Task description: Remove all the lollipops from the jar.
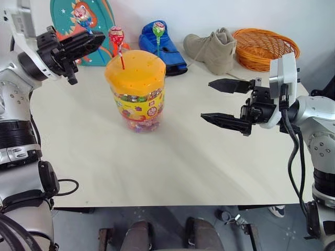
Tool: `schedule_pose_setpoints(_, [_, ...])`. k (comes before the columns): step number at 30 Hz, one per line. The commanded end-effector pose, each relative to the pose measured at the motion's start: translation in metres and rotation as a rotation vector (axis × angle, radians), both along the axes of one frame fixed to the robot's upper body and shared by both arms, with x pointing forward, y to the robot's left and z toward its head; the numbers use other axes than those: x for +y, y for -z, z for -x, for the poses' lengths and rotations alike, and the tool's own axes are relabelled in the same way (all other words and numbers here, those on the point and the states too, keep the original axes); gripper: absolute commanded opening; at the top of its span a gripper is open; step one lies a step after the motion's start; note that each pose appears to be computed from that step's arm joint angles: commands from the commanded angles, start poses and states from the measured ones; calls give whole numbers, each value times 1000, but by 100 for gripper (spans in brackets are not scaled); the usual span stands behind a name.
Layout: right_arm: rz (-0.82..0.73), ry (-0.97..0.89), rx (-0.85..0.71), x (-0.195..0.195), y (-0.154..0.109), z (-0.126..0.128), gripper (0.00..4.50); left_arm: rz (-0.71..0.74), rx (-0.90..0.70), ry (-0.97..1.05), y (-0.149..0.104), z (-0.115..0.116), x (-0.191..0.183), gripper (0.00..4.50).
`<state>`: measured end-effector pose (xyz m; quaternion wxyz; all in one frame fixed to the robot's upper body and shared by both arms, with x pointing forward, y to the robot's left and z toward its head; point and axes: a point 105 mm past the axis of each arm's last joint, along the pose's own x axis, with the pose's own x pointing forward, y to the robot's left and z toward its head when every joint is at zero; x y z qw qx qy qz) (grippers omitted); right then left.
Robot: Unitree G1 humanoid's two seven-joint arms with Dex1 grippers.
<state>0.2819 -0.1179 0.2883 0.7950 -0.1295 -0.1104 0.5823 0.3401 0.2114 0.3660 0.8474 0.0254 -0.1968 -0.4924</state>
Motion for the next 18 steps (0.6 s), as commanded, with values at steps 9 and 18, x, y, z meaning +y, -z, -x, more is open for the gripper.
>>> schedule_pose_setpoints(9, [29,-50,-19,-6,-5,6,450,-86,584,-575,79,8,75,2])
schedule_pose_setpoints(18, [116,-213,101,1,41,26,450,-228,1029,-794,186,33,101,2])
